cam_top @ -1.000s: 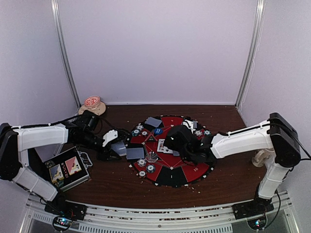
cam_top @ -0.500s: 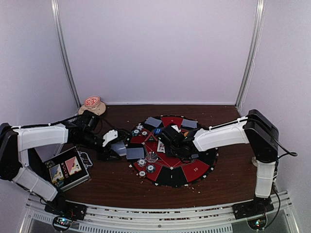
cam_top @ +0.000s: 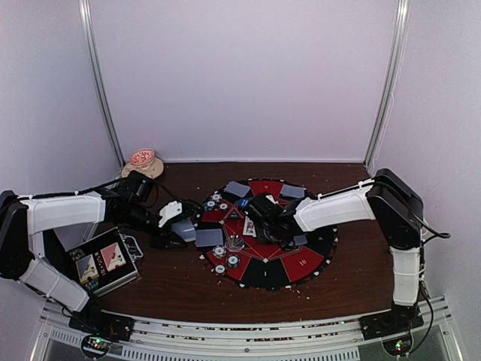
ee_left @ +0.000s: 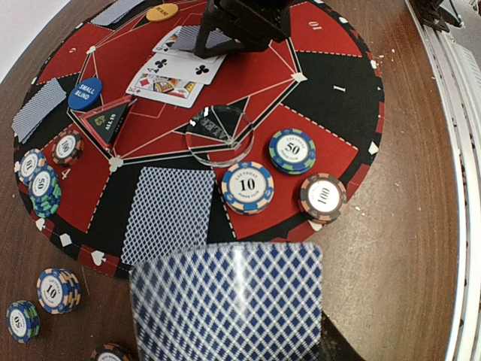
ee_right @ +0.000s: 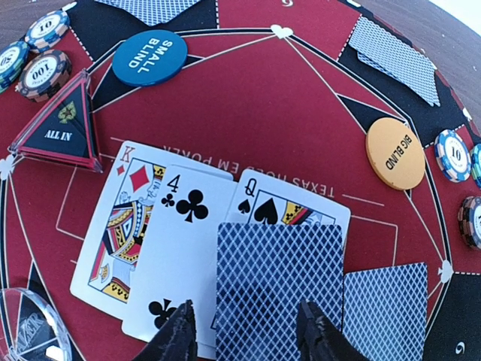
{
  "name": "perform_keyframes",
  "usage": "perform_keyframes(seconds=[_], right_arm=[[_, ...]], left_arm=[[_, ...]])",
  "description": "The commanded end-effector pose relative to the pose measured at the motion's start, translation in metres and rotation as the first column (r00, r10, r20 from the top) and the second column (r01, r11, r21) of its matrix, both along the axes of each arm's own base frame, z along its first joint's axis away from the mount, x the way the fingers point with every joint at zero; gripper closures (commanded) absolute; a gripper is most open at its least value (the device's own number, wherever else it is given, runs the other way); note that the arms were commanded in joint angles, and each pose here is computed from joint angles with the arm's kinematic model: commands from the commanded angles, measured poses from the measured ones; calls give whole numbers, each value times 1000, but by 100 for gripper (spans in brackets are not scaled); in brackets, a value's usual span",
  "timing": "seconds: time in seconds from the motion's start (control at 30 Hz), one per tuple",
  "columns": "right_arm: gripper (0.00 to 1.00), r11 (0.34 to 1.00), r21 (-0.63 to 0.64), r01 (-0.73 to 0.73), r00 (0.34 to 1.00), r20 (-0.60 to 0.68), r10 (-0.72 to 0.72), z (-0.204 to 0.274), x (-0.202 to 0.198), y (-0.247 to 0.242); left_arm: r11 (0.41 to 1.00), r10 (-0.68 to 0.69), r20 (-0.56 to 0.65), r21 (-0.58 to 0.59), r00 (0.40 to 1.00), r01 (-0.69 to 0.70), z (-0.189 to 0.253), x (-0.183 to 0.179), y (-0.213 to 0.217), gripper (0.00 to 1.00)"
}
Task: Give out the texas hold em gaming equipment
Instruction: Adjust the poker card in the community card area.
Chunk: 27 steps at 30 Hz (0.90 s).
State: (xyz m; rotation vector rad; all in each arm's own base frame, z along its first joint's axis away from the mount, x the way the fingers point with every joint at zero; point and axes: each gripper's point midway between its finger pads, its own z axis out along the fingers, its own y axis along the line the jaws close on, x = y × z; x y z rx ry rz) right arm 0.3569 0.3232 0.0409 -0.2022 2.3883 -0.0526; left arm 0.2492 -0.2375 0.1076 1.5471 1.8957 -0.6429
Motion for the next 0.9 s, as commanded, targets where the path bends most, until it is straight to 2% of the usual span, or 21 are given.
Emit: perform_keyframes(seconds=[0.0,0.33,0.87], right_arm=[[54,1000,7,19,1000,0,-19,2,5,-7],[57,999,21,48,999,-17,-48,-7,4,-25],[56,995,66,78,997,9,-79,8,9,-35]], left_arm=[[1000,-4,29,-30,1000,5,7,4,-3,55],[1000,-3,26,-27,1000,4,6,4,-3,55],[1000,-2,22,-24,1000,3,4,4,-2,54]])
